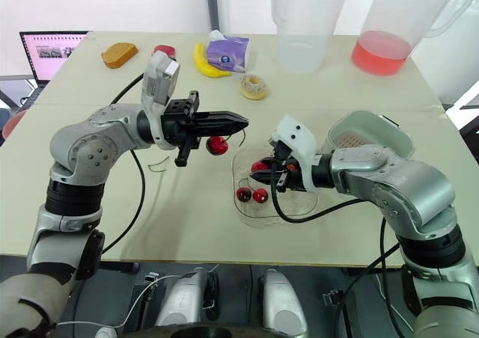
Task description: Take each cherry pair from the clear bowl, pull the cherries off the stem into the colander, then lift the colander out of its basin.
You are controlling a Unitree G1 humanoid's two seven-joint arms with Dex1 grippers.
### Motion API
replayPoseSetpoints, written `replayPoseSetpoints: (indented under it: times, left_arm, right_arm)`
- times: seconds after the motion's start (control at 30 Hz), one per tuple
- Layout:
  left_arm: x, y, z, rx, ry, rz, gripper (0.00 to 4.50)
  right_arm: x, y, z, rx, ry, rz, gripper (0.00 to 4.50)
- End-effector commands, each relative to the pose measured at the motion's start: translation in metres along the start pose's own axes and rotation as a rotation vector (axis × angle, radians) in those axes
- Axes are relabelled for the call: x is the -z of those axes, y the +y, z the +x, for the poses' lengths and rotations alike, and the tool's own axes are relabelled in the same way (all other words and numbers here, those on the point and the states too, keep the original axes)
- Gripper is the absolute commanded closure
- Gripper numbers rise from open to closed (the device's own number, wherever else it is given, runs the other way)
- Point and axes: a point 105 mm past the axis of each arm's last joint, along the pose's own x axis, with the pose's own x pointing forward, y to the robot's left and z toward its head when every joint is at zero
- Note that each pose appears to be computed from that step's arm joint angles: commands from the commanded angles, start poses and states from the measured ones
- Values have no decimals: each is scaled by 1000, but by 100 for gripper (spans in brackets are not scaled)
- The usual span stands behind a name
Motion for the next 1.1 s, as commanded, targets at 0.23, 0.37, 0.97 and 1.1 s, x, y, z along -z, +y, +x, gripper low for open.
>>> replayPoseSetpoints:
  times: [0.23,0.37,0.97,1.1]
  left_arm:
    - [-10,-6,0,6,-19,40,450]
    - [-8,-8,1,5,-21,32,450]
    - [-17,-7,3,-28,-18,33,450]
    - [-18,-9,4,-28,-18,33,450]
  right_arm:
    - [17,-79,-84,554,-8,124,376]
    - [51,-121,-130,930,58,248,376]
    - [88,-144,-124,1051,103,423,238]
    - [87,-145,-125,1054,90,430,43]
